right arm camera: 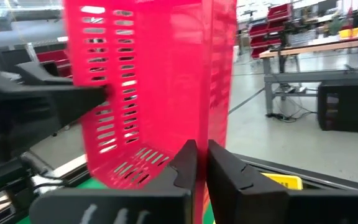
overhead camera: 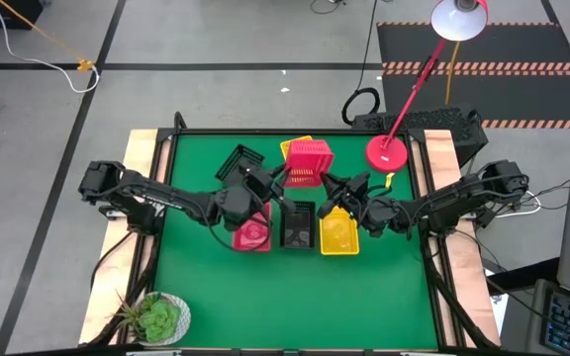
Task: Stack baskets by color
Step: Stack the bottom red bin on top of the top red bin
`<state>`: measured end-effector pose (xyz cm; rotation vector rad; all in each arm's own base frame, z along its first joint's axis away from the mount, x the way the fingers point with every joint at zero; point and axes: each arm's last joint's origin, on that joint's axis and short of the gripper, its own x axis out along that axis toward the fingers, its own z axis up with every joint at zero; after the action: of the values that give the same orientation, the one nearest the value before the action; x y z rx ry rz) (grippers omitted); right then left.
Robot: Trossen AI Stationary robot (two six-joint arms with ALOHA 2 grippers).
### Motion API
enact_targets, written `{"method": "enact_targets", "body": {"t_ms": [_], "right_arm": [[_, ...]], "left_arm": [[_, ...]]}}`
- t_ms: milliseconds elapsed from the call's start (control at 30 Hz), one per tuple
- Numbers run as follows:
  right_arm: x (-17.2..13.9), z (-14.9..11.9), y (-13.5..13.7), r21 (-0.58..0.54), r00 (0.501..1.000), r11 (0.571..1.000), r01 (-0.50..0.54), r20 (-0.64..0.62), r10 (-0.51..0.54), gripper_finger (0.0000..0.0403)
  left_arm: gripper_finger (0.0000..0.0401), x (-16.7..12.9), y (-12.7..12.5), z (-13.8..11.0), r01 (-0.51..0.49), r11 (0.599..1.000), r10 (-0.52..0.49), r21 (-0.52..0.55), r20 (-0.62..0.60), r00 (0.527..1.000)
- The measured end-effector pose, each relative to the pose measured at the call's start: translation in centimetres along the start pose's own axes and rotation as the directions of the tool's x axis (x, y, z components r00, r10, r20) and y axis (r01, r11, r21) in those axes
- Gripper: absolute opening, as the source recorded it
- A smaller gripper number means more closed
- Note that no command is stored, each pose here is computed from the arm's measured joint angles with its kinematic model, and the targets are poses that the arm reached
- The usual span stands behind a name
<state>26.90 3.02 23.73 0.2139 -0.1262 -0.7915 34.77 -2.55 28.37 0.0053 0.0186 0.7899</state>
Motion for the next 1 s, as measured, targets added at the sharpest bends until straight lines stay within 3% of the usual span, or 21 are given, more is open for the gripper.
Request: {"method": "enact_targets", "body": {"t_ms": [233, 733, 1000], "right_arm": [[0.0, 0.2, 0.2, 0.020, 0.998, 0.998, -0.061, 0.006, 0.061, 0.0039], [-0.5, 0.3, 0.6, -0.083, 0.994, 0.990, -0.110, 0.010, 0.112, 0.0201], [-2.1, 0.1, 1.6, -0.134, 0.980, 0.971, -0.198, -0.031, 0.196, 0.0251]], "left_arm": [[0.0009, -0.1, 0.0, 0.1, 0.000, 1.000, 0.000, 0.025, 0.003, 1.000], [0.0016, -0.3, -0.3, -0.1, 0.038, 0.998, -0.038, 0.047, -0.012, 0.999], [0.0013, -2.1, 1.0, 1.6, 0.115, 0.990, -0.109, 0.079, -0.076, 0.991]]}}
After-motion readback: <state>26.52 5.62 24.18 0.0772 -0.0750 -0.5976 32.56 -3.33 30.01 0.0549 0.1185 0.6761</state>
